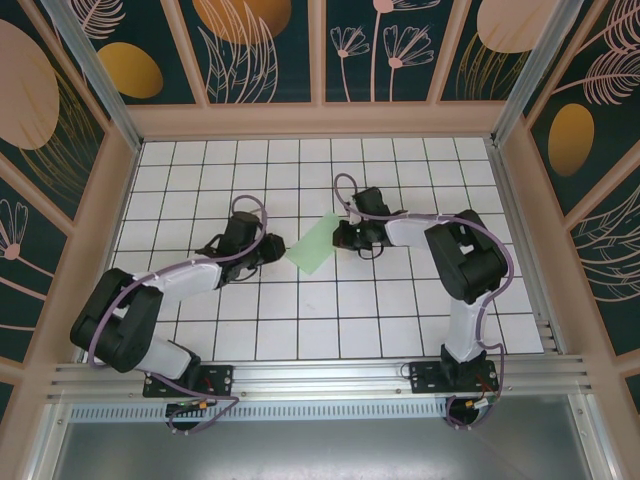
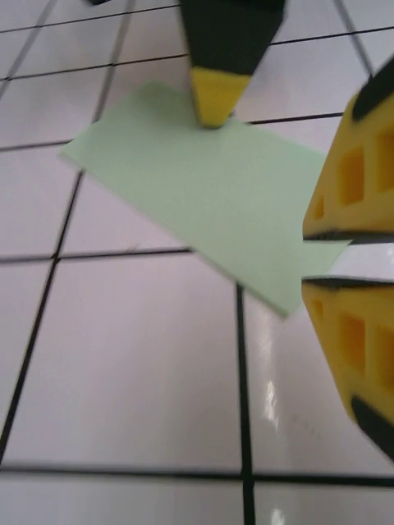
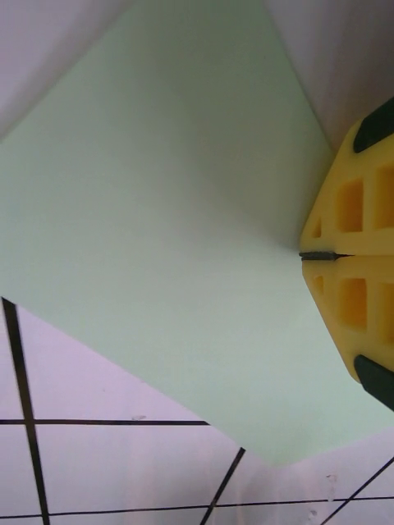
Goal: Fold a paper plane with a square sheet of paper (pick it up from the middle)
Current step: First fold in half a square sheet of paper at the center of the table, then rotate the square sheet of paper at the center of the table.
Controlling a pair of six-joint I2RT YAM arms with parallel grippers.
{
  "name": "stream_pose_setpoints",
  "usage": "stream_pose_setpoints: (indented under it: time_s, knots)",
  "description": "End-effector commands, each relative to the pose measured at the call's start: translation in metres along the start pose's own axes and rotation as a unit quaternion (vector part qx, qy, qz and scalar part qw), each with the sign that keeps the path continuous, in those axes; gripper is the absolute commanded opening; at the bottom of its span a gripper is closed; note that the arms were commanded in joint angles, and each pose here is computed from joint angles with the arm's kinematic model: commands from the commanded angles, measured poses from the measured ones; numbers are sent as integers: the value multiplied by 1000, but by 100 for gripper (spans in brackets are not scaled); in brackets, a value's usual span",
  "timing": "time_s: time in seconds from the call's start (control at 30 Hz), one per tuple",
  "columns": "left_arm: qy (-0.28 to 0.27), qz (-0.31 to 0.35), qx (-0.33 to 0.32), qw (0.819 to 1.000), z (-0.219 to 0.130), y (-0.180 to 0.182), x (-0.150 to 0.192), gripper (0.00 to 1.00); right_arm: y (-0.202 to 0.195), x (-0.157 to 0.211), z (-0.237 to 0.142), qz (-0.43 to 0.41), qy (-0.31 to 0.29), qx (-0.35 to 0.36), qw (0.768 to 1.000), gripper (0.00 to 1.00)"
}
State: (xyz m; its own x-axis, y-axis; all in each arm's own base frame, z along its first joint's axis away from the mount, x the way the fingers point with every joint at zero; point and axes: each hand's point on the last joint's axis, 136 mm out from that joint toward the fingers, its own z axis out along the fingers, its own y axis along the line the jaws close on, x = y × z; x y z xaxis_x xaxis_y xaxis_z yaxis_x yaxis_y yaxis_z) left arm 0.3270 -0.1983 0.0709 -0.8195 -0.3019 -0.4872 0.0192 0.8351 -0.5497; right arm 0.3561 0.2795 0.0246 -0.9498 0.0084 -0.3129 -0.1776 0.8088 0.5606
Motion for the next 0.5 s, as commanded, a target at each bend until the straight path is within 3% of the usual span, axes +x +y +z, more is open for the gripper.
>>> stream_pose_setpoints:
  time_s: [0.0, 0.23, 0.33, 0.47]
  knots:
    - [-58, -31, -13, 998, -12, 7, -30, 35, 29, -17, -13, -19, -26, 10, 999, 0]
    - [-131, -58, -82, 986, -36, 38, -65, 86, 69, -2, 18, -7, -17, 53, 998, 0]
    - [-150, -67, -114, 980, -46, 52, -72, 97, 77, 7, 33, -5, -7, 62, 998, 0]
    - [-167, -80, -134, 973, -59, 68, -74, 98, 85, 22, 51, -18, 16, 69, 997, 0]
